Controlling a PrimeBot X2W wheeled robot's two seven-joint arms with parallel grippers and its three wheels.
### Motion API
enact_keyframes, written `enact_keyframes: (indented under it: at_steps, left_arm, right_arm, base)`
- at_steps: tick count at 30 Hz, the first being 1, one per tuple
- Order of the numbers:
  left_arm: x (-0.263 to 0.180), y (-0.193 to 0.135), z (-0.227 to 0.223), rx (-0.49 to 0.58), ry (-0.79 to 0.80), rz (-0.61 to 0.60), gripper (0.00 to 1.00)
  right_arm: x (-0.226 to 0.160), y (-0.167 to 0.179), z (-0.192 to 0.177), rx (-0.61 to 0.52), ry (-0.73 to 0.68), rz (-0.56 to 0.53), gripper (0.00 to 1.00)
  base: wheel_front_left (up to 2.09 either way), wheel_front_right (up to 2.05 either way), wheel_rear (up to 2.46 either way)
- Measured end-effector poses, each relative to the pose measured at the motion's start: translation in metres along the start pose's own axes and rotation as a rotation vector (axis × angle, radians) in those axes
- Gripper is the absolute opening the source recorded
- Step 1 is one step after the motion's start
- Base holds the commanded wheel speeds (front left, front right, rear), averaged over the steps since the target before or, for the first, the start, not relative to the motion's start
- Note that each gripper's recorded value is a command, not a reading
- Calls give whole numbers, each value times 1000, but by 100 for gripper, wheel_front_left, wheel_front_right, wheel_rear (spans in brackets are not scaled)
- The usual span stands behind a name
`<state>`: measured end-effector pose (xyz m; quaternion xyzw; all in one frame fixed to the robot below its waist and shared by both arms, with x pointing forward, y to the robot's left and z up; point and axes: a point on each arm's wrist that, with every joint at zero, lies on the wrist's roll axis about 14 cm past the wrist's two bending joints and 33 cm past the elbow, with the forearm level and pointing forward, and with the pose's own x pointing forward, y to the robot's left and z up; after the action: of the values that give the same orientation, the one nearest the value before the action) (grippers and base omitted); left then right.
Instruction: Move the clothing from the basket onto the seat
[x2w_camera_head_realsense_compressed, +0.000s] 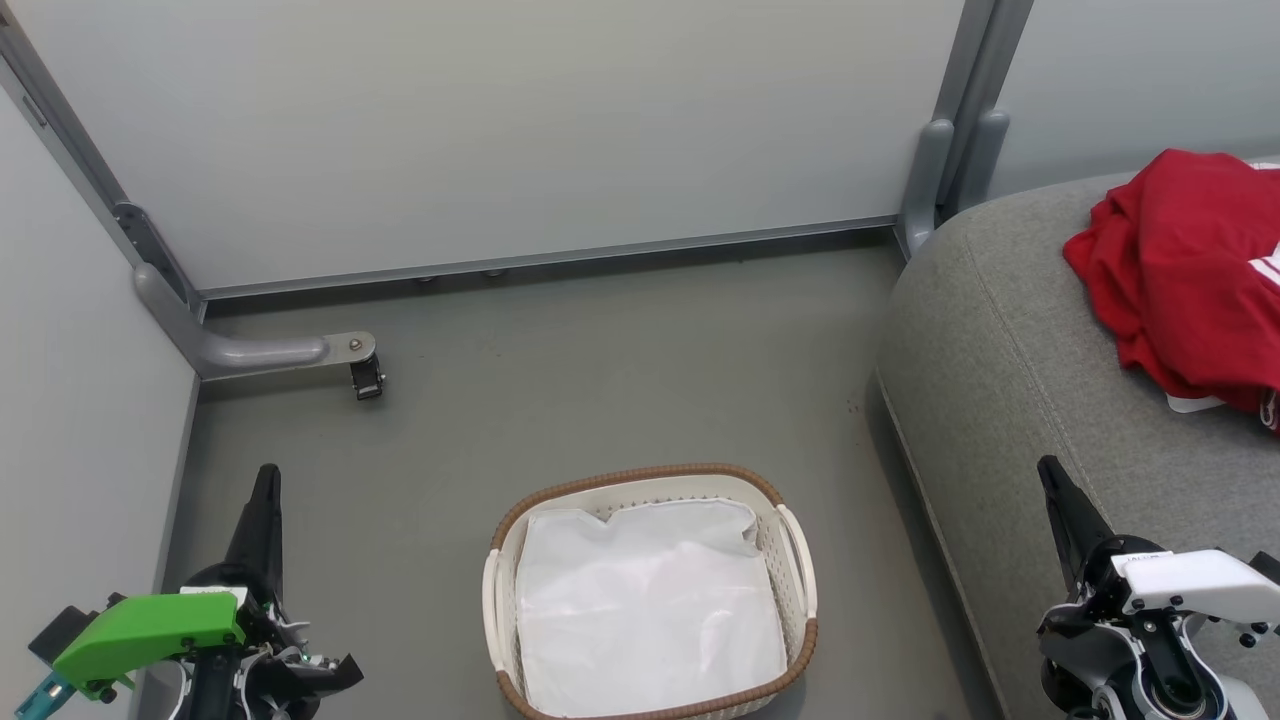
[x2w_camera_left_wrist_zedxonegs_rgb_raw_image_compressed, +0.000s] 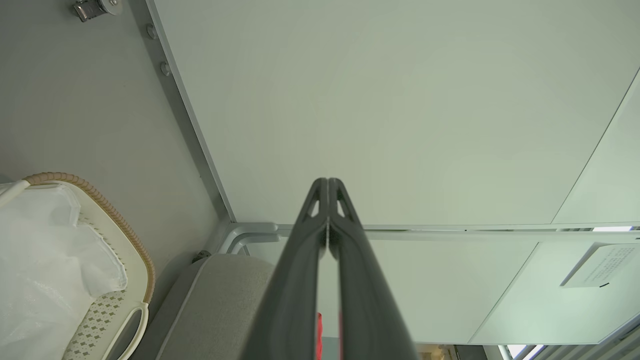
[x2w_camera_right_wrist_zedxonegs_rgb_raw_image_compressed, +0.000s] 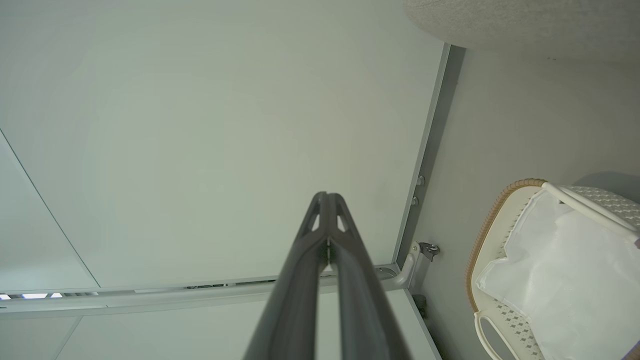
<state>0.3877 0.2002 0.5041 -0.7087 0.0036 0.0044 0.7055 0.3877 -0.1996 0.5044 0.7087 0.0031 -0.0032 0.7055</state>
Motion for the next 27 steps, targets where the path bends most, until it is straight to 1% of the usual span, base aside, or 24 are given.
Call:
enact_keyframes:
  at_steps: [27]
  left_arm:
    - [0,0,0,0,1,0,0]
  right_arm:
    - [0,0,0,0,0,0,0]
  base:
    - [0,0,0]
